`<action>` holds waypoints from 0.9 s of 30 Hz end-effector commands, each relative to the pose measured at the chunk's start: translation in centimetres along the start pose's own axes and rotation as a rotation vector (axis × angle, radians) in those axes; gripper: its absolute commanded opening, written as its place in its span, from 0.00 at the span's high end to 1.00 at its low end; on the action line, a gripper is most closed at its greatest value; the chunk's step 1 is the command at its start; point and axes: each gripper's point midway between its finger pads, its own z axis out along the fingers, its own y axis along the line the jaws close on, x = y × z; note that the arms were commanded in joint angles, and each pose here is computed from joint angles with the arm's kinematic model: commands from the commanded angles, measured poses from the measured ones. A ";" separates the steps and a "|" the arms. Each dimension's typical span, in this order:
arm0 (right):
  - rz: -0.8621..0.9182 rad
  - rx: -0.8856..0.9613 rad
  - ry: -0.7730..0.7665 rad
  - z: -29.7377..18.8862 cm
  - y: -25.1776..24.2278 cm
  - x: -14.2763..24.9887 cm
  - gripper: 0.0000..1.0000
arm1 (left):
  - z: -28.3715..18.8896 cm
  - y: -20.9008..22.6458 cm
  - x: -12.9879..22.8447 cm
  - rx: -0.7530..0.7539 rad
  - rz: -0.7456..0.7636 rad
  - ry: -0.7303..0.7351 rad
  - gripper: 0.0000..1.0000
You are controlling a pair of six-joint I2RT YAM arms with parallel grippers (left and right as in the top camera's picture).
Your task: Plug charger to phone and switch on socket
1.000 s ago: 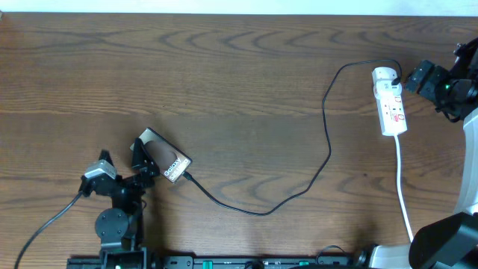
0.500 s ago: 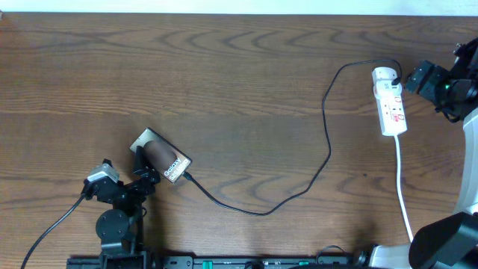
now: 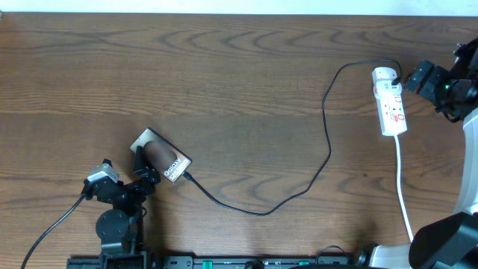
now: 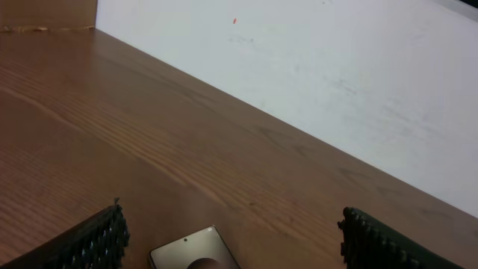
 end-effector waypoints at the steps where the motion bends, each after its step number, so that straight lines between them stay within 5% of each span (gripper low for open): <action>1: 0.005 -0.001 0.000 0.0 0.1 0.0 0.01 | 0.0 1.0 1.3 -0.042 0.018 0.041 0.12; 14: -0.008 -0.011 -0.036 -0.5 0.6 -0.4 0.01 | 0.0 1.0 1.3 -0.042 0.018 0.041 0.12; 20: -0.156 -0.143 -0.355 -3.5 7.1 -1.5 0.01 | 0.0 1.0 1.3 -0.042 0.018 0.042 0.12; 27: -0.228 -0.288 -0.775 -8.1 11.3 3.6 0.01 | 0.0 1.1 1.4 -0.044 0.019 0.046 0.12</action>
